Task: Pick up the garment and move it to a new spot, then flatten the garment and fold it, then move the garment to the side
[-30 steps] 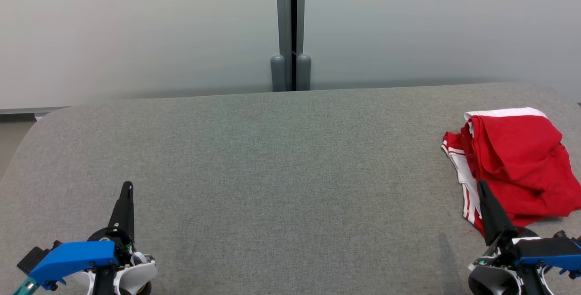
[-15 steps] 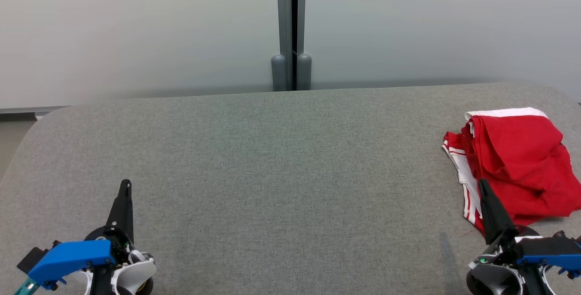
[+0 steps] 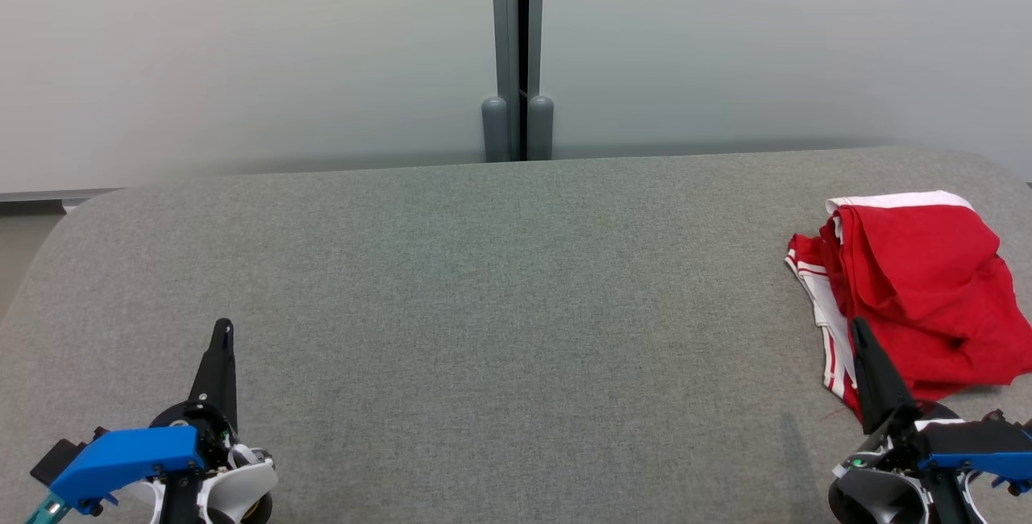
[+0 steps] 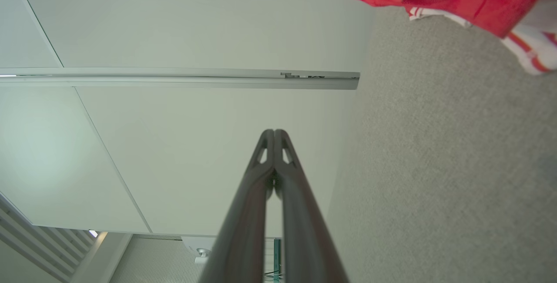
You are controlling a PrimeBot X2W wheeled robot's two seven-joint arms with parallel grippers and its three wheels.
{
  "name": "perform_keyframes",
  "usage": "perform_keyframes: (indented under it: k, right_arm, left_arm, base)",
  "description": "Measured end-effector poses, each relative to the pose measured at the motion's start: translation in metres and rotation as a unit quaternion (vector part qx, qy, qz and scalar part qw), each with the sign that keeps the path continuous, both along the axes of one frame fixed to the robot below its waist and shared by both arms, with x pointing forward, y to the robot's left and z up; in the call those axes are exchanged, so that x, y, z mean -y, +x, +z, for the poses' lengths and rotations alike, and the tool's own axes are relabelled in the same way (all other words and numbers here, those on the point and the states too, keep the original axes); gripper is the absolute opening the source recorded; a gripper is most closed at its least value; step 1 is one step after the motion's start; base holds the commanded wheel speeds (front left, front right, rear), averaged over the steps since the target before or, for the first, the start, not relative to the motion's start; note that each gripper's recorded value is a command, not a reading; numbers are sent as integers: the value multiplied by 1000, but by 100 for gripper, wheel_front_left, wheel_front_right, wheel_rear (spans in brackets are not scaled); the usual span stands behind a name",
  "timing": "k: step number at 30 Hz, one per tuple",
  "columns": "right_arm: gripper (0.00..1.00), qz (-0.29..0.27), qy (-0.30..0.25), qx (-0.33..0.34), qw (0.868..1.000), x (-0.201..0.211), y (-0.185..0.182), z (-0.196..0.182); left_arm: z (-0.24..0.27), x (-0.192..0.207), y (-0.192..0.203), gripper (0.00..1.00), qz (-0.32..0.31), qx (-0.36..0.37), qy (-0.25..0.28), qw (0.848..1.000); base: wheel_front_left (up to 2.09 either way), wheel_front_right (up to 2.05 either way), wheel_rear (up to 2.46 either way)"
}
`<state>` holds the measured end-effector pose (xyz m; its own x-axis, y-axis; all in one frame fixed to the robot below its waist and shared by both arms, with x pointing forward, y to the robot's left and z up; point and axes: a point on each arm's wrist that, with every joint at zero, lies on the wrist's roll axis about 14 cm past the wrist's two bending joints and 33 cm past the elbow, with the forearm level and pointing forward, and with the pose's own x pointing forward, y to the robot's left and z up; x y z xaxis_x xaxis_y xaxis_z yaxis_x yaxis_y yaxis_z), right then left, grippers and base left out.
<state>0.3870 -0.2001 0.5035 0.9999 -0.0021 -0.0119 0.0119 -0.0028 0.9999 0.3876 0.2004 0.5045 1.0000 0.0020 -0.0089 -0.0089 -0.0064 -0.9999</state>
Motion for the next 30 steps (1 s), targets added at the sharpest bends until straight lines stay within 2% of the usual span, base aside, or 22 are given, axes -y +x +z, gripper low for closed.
perform_keyframes:
  k: [30]
  right_arm:
    - [0, 0, 1, 0, 1000, 0, 0, 0]
  left_arm:
    - [0, 0, 0, 0, 0, 0, 0, 1000]
  base:
    - [0, 0, 0]
